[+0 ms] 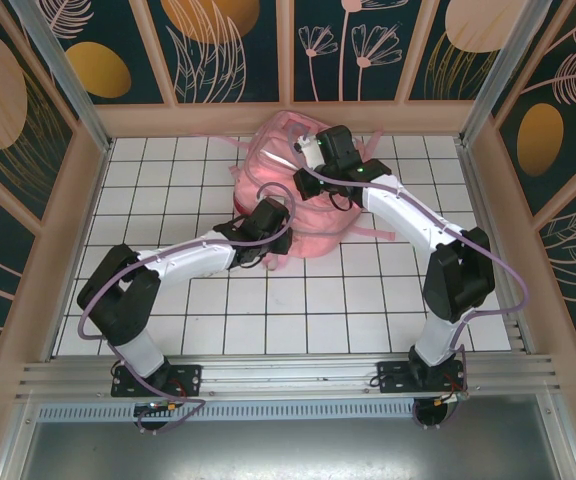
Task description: Pack the student bag
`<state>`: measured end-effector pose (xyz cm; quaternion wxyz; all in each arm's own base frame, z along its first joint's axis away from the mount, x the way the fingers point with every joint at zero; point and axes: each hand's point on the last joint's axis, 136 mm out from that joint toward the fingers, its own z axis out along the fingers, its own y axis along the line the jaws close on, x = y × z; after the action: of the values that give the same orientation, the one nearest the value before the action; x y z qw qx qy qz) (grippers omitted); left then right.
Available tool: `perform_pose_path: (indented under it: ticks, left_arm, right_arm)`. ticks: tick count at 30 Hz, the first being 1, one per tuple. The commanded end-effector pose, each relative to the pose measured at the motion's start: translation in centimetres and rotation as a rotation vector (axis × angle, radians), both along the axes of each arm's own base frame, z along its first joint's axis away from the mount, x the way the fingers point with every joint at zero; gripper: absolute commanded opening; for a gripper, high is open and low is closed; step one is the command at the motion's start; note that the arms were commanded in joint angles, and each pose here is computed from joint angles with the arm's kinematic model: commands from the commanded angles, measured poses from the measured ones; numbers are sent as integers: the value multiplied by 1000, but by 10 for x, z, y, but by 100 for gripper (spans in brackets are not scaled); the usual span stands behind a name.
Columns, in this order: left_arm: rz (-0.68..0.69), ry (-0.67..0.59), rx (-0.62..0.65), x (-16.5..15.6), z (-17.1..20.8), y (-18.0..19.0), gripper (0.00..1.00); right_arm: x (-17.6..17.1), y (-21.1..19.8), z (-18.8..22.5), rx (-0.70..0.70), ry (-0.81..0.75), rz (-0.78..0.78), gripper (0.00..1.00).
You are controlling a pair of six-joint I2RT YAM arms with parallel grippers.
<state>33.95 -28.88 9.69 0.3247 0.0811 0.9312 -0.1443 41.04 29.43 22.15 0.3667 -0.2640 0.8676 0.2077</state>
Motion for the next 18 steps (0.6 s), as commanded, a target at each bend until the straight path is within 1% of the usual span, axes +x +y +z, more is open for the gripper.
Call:
perform_pose_path:
  ticks: [1, 3, 7, 12, 18]
  left_arm:
    - [22, 7, 83, -4, -14, 13, 24]
    - [26, -13, 88, 0, -9, 13, 15]
    - [34, -48, 98, 7, 3, 14, 1]
    - [50, -81, 101, 11, 18, 21, 0]
    - [87, -81, 100, 18, 24, 44, 0]
  right_arm:
    - [-5, 3, 80, 171, -143, -3, 0]
    - [-7, 2, 76, 168, -136, -2, 0]
    - [-11, -1, 67, 153, -127, 1, 0]
    - [-13, -6, 60, 123, -130, -2, 0]
    - [-12, -15, 52, 60, -146, -16, 0]
